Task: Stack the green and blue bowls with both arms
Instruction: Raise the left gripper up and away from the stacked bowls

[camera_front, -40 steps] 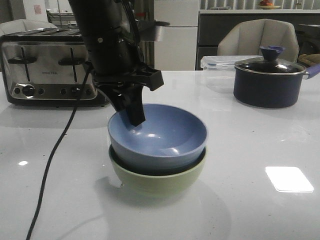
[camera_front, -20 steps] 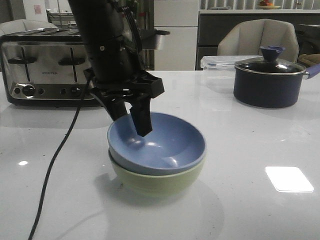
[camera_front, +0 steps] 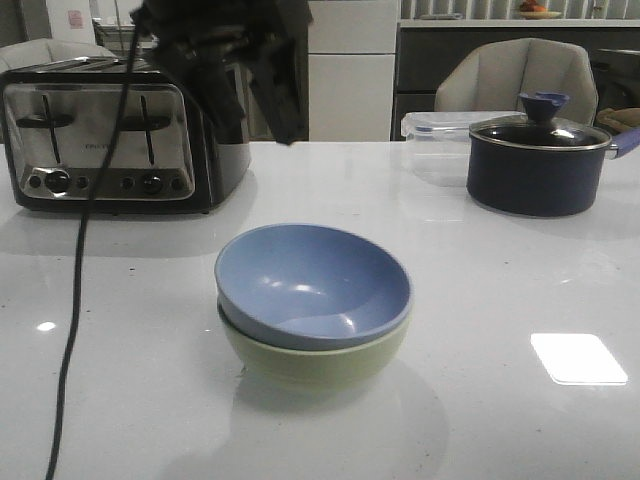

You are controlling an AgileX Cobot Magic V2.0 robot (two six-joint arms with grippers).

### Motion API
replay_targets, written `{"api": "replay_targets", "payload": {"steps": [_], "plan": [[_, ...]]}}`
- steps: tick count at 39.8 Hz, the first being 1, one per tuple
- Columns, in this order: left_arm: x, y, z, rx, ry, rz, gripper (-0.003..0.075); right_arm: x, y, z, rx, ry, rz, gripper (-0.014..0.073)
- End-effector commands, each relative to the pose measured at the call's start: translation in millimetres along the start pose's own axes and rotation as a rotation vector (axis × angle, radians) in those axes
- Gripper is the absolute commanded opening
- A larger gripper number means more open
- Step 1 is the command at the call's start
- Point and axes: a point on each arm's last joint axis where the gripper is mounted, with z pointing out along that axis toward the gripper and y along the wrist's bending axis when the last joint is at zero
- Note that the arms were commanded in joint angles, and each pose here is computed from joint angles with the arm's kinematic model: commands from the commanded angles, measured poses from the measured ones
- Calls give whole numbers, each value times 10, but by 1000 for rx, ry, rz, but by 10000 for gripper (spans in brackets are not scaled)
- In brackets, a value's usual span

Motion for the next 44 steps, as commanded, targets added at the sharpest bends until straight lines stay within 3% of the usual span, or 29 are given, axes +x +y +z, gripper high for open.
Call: {"api": "replay_targets", "payload": {"steps": [1, 25, 36, 44], "plan": [[46, -99, -518, -7, -150, 2, 531, -117, 2, -58, 1, -92, 2, 407], [1544, -474, -1367, -62, -409, 15, 531, -117, 2, -58, 1, -92, 2, 407], [2222, -609, -1489, -78, -521, 31, 531, -117, 2, -58, 1, -92, 2, 407], [2430, -632, -1410, -79, -530, 31, 531, -113, 2, -58, 0, -87, 2, 407]]}}
